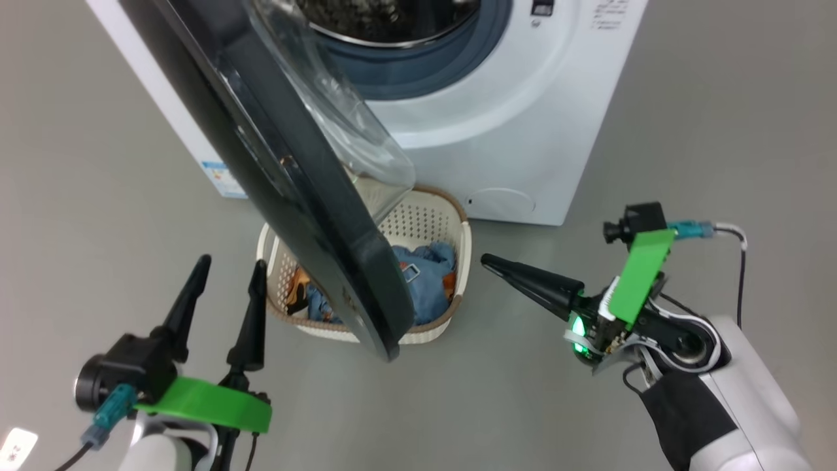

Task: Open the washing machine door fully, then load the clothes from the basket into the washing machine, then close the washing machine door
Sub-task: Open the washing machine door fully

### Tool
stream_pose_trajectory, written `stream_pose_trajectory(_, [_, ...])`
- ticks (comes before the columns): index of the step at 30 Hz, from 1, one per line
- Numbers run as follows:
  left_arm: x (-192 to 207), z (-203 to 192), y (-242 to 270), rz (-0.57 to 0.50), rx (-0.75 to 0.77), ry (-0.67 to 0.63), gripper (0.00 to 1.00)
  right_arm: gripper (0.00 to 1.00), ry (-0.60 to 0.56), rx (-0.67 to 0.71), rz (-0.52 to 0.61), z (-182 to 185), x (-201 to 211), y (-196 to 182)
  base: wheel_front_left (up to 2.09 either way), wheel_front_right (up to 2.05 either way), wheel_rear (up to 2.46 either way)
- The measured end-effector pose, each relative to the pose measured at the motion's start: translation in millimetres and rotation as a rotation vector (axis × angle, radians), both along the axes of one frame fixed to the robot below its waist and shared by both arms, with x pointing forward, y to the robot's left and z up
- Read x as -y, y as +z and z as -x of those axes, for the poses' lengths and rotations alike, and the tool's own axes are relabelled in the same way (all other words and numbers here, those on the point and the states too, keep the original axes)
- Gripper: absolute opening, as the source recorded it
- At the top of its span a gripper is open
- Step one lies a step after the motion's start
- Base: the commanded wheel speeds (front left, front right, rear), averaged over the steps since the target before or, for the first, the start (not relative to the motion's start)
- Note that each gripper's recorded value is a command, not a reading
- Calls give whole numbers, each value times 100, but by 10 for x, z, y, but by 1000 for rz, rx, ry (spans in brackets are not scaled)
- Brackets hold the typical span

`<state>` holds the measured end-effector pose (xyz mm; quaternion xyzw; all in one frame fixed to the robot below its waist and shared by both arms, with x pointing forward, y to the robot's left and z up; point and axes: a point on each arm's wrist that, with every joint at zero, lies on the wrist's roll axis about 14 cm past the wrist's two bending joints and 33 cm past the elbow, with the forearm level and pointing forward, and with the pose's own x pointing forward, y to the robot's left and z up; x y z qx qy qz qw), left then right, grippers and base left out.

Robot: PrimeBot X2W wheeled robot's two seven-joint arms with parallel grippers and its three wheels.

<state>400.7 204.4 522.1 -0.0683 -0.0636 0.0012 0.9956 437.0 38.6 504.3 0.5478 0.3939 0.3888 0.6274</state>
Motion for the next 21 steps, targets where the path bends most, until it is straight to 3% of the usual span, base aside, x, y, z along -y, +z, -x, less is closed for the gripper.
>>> stream_pose_trajectory(16, [71, 188, 8, 8, 5, -23, 100, 0, -266, 79, -12, 89, 609, 240, 0, 0, 0])
stream_pose_trajectory(17, [78, 188, 13, 9, 6, -25, 100, 16, -297, 99, 3, 72, 662, 259, 0, 0, 0])
stream_pose_trajectory(18, [88, 192, 14, 10, 7, -28, 100, 44, -337, 123, 20, 39, 728, 283, 0, 0, 0])
stream_pose_trajectory(19, [96, 196, 12, 11, 7, -30, 100, 79, -378, 152, 31, 2, 796, 334, 0, 0, 0])
stream_pose_trajectory(20, [100, 199, 11, 11, 7, -31, 100, 100, -413, 188, 43, -29, 852, 398, 0, 0, 0])
stream_pose_trajectory(21, [103, 198, 16, 12, 9, -32, 100, 100, -440, 220, 48, -50, 893, 469, 0, 0, 0])
